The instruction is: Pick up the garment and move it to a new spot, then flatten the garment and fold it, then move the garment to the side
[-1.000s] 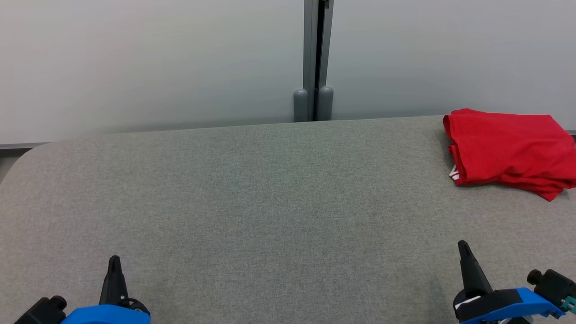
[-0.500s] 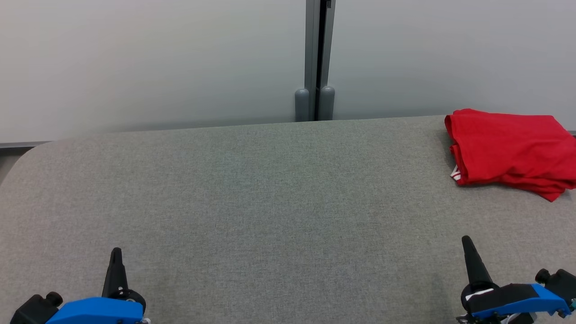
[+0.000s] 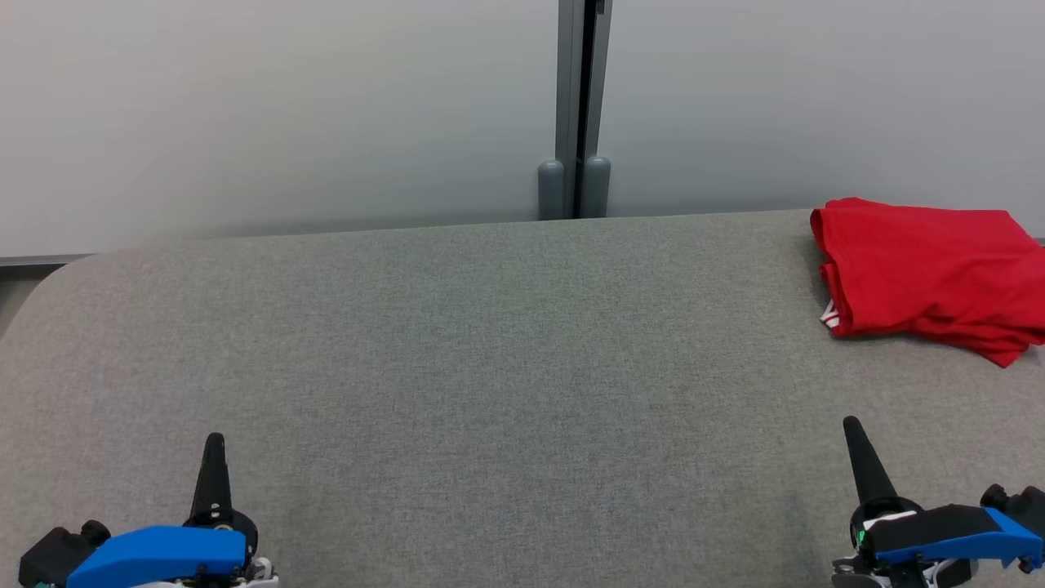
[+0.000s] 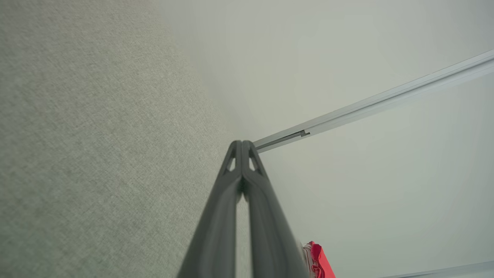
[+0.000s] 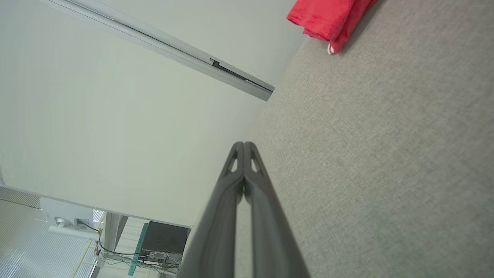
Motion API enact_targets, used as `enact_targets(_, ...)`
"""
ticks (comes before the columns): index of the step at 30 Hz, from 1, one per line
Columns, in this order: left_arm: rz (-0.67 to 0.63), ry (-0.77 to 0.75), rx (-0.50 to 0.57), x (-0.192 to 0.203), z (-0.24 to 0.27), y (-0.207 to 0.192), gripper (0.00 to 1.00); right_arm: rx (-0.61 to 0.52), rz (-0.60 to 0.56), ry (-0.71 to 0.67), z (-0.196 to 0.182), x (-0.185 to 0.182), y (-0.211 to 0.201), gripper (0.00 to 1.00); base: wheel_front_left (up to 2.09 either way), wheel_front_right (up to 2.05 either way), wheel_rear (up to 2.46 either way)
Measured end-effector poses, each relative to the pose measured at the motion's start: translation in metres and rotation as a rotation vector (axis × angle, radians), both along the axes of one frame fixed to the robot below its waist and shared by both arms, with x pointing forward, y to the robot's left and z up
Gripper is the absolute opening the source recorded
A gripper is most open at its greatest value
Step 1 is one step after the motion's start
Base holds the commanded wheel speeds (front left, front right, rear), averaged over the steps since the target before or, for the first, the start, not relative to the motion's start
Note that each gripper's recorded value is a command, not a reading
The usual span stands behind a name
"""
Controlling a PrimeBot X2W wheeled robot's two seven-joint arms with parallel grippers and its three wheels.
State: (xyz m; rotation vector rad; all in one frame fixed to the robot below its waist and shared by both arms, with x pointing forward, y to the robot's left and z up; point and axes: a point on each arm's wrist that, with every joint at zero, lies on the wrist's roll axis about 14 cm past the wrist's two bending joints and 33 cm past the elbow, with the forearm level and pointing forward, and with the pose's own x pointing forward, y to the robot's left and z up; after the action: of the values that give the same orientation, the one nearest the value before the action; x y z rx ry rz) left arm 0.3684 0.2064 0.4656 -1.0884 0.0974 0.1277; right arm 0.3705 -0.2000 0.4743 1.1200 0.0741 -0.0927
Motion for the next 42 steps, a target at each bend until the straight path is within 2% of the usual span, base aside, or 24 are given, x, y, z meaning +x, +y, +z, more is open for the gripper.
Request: enact_targets(42, -0.007, -0.104, -0.378, 0.015, 0.028, -0.005, 0.0, 0.354, 0.002, -0.076, 0.022, 0.014, 0.0, 0.0, 0.0, 0.0, 0.0)
